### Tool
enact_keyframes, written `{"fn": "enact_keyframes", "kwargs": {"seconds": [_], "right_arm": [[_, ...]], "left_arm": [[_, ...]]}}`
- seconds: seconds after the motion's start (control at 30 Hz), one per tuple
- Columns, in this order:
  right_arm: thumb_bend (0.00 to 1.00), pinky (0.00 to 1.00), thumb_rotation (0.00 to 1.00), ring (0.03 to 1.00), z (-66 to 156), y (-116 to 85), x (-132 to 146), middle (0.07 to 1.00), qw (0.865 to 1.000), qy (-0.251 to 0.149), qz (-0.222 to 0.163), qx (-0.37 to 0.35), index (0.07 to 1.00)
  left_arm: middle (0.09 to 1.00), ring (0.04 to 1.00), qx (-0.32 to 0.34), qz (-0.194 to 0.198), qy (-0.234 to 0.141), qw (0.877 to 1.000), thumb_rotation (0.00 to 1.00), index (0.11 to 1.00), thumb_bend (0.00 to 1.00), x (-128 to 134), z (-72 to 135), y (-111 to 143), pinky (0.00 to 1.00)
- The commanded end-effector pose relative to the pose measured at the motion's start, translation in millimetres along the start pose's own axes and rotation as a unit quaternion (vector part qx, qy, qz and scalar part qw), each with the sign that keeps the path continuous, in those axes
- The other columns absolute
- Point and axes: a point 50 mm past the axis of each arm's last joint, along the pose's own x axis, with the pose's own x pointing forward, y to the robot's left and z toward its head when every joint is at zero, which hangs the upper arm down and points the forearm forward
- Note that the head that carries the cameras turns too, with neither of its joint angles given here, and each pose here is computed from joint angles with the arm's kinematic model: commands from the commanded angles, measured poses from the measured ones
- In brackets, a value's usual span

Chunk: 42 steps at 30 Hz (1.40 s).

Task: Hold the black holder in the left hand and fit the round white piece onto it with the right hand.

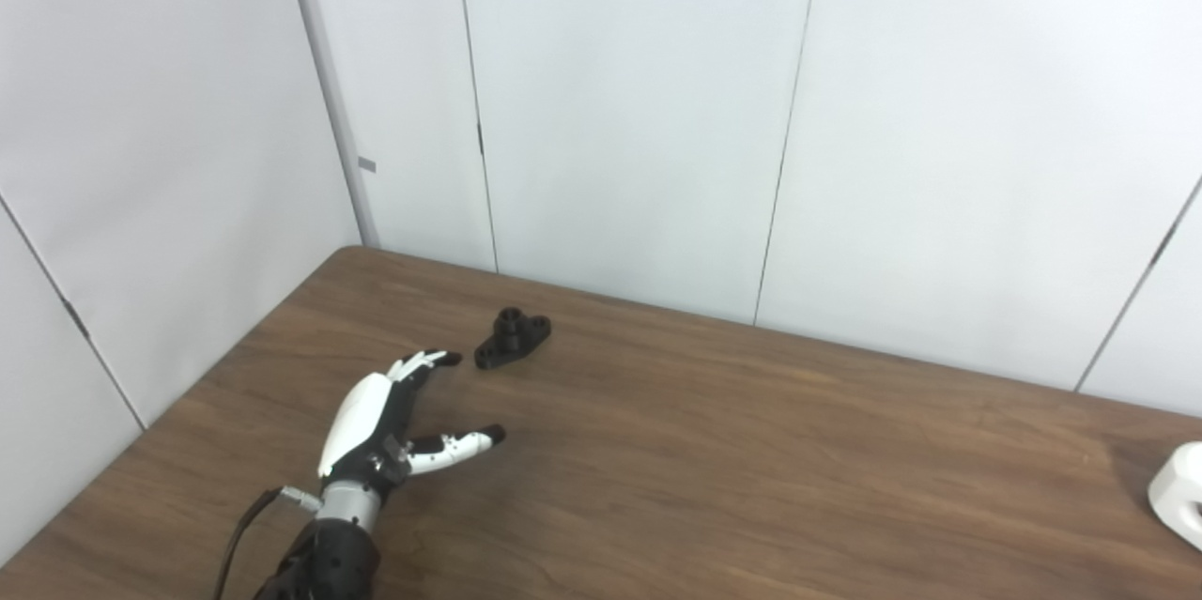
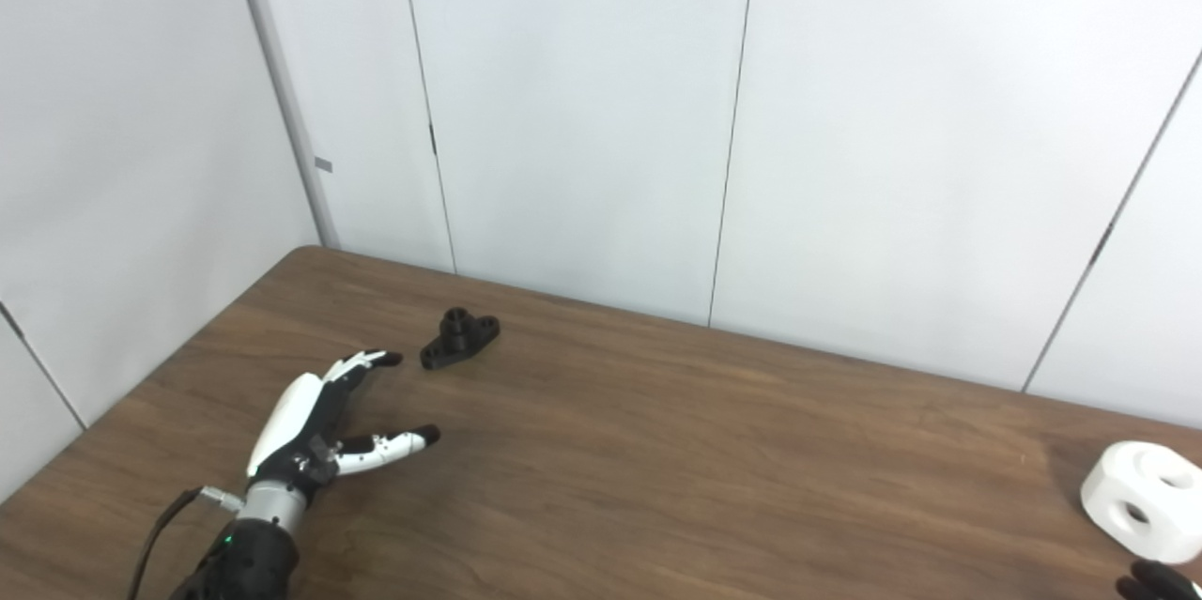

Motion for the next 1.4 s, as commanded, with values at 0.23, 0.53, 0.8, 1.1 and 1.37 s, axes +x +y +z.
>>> {"fn": "enact_keyframes", "kwargs": {"seconds": [0.23, 0.53, 0.8, 1.1, 1.37], "right_arm": [[0.91, 0.79, 0.84, 0.888, -50.9, 22.3, -67.2, 0.888, 0.991, 0.123, -0.037, 0.048, 0.855], [0.89, 0.84, 0.86, 0.909, -51.4, 23.7, -66.3, 0.904, 0.991, 0.121, -0.037, 0.046, 0.876], [0.87, 0.89, 0.88, 0.932, -51.3, 24.7, -65.7, 0.924, 0.991, 0.118, -0.036, 0.046, 0.897], [0.87, 0.93, 0.9, 0.963, -50.0, 27.1, -65.4, 0.951, 0.991, 0.123, -0.037, 0.046, 0.919], [0.84, 0.95, 0.91, 0.967, -48.4, 29.4, -64.3, 0.951, 0.991, 0.12, -0.038, 0.047, 0.925]], "left_arm": [[0.94, 0.999, 0.04, 0.04, -0.024, 0.998, 0.34, 0.844, 0.84, 47.8, 14.1, 14.3, 1.0], [0.938, 0.994, 0.061, 0.041, -0.009, 0.997, 0.32, 0.842, 0.85, 78.5, 17.1, 7.9, 1.0], [0.938, 0.992, 0.073, 0.045, -0.008, 0.996, 0.33, 0.844, 0.86, 98.2, 22.7, 3.9, 1.0], [0.94, 0.991, 0.08, 0.049, -0.001, 0.996, 0.34, 0.84, 0.86, 117.9, 34.3, 0.0, 1.0], [0.937, 0.989, 0.085, 0.044, 0.012, 0.995, 0.37, 0.833, 0.86, 134.2, 43.1, -6.1, 1.0]]}}
